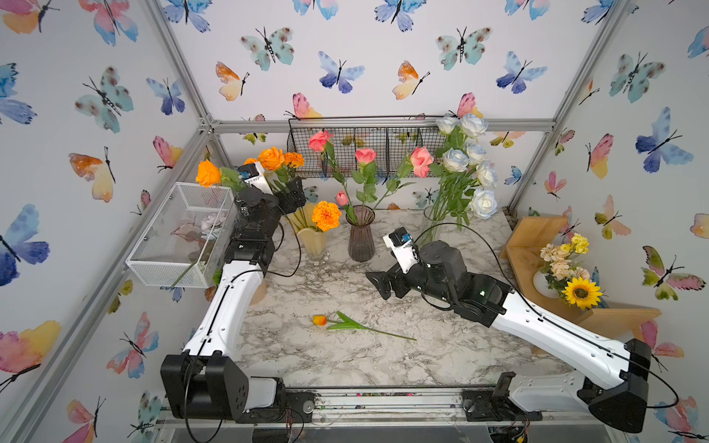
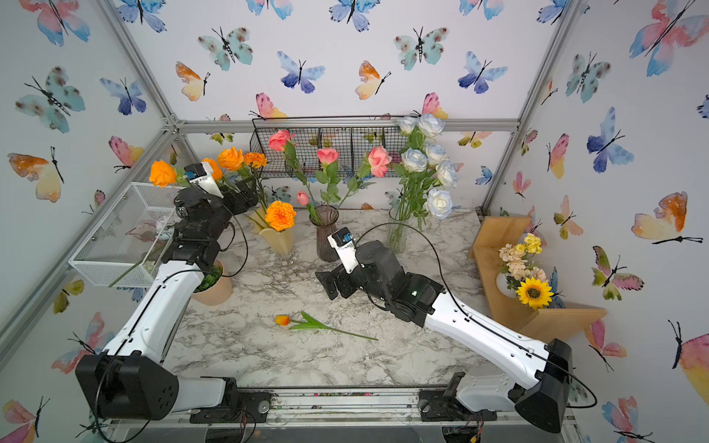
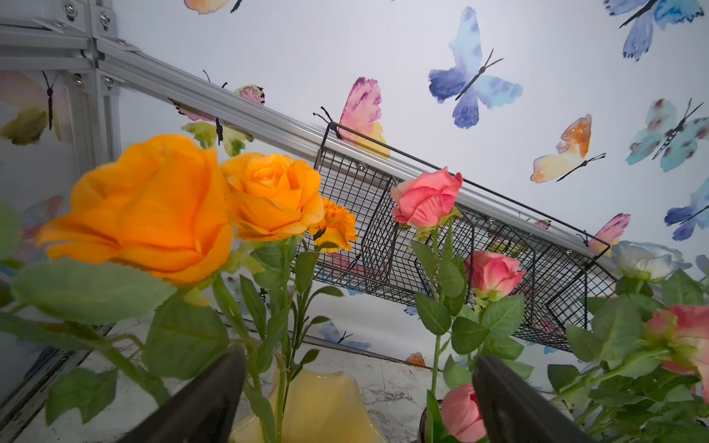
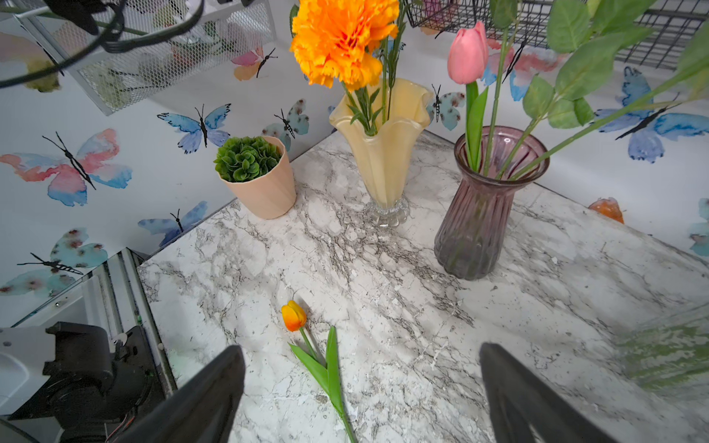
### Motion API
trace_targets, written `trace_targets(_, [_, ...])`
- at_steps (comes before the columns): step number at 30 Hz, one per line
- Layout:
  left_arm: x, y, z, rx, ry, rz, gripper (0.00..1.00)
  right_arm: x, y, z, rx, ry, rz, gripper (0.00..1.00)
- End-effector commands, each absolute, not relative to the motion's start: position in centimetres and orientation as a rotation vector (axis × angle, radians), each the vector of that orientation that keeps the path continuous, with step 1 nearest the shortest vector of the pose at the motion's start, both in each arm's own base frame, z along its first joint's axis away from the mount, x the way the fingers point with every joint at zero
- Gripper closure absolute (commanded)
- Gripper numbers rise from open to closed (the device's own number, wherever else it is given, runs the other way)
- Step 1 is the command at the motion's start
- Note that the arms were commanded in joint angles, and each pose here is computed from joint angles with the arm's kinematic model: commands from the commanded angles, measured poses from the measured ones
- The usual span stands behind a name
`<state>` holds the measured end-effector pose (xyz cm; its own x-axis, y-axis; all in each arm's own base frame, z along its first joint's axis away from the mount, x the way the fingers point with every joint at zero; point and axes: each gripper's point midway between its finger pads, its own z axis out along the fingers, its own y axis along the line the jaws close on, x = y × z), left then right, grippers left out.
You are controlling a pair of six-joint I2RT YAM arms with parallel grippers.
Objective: Arrange the flowers in different vases according to their colors
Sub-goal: Insert the flower into the vase, then pick up the flower at the center of the board.
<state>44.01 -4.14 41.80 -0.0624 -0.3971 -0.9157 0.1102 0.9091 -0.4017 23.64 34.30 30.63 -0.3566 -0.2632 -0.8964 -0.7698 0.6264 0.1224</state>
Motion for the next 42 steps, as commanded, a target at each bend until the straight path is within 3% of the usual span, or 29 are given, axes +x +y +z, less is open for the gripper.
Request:
trace_targets(1, [42.2,-4.4,42.6,-0.225,1.58,-0.459,0.01,22.1,35.2,28.2,-0.925,2.003,0.761,0.04])
trace_targets(9, [36.5,-3.9,42.7,-0.232,1.571,-0.464,0.01,19.4,36.4,21.0,-1.114,2.241,0.838,0.16])
trace_targets(19, [28.5,-3.7,37.3,-0.272,1.723,-0.475,0.01,20.1,35.8,13.1,-1.255,2.366,0.59,0.36])
trace_targets(25, [26.2,-5.3,32.4,-0.25,1.843,-0.564,0.01,20.3,36.5,8.7,-1.353,2.337,0.37,0.49])
trace_targets(32, [24.2,-6.4,27.5,-0.217,1.947,-0.604,0.01,19.8,37.4,4.9,-1.407,2.31,0.244,0.44])
trace_targets(42, [24.1,-6.9,26.5,-0.197,1.952,-0.624,0.01,19.8,38.0,1.5,-1.459,2.33,0.135,0.49])
